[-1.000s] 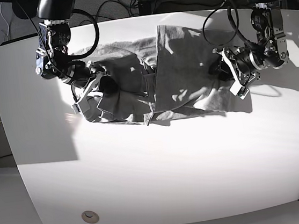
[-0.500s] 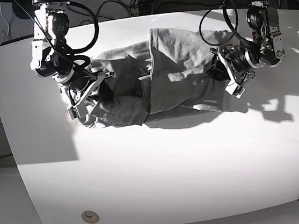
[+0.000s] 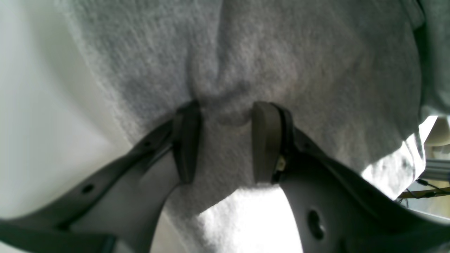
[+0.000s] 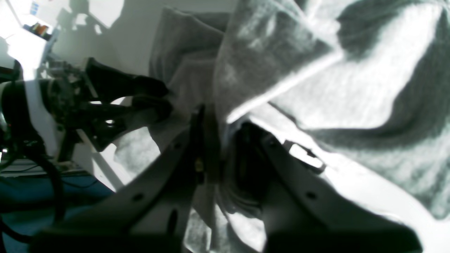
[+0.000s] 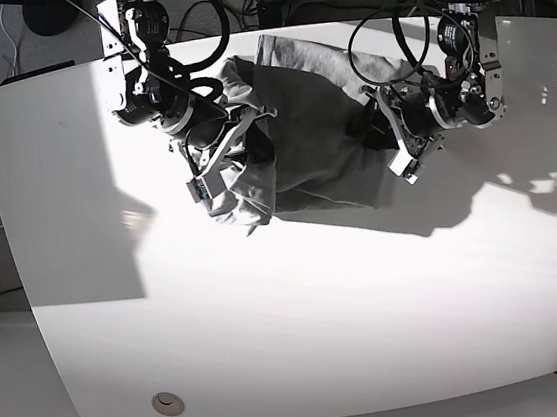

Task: Fold the T-shirt properly
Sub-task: 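Fold the shirt end over with the right gripper toward the left gripper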

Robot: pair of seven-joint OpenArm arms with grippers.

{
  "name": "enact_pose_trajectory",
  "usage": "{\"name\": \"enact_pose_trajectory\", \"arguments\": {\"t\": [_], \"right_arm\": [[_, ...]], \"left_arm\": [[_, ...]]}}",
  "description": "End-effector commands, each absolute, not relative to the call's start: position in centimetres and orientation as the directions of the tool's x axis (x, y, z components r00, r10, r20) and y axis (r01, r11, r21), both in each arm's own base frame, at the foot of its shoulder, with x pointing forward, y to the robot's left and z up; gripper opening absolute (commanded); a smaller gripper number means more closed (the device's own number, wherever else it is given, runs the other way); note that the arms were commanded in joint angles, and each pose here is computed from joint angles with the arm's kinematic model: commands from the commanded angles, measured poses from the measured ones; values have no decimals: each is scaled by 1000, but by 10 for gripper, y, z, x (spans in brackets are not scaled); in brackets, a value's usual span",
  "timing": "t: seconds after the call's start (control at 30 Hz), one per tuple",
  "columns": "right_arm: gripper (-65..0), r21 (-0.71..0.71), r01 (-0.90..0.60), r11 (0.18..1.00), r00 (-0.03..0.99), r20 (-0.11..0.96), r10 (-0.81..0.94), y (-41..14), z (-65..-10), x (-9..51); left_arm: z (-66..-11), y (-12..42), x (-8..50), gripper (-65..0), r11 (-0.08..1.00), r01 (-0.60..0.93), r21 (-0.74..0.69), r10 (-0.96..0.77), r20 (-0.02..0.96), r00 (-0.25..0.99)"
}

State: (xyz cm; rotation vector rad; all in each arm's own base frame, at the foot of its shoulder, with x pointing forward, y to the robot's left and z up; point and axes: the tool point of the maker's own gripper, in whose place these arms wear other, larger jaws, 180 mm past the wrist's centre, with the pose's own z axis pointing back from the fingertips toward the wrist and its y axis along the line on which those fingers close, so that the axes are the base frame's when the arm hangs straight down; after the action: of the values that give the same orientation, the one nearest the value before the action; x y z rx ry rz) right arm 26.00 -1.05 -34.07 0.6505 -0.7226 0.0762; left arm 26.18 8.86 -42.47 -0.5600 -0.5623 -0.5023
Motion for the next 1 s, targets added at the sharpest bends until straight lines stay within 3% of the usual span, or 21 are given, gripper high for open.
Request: {"name": "enact_pose_trajectory", "arguments": {"t": [0.0,0.53,0.7,0.97], "right_arm": [[-650,555,-312,771,728,661,-180,3,-323,265],[-650,632,-389,670,766,626,-146,69,-318,252],[-431,622,-415,664,749,648,-139,73,-310,259],[-416,596,-500,629,710,697,-96,97,-291,282]], "left_arm": [[-440,94,248,-428,747,576,-331,-351,539,765],[-430,64,258,-428,723,580,-374,-303,583,754],[-409,62,269,-428,719,616,-323,-314,639,702],[-352,108,307,-427,770,626,-123,-348,742,573]]}}
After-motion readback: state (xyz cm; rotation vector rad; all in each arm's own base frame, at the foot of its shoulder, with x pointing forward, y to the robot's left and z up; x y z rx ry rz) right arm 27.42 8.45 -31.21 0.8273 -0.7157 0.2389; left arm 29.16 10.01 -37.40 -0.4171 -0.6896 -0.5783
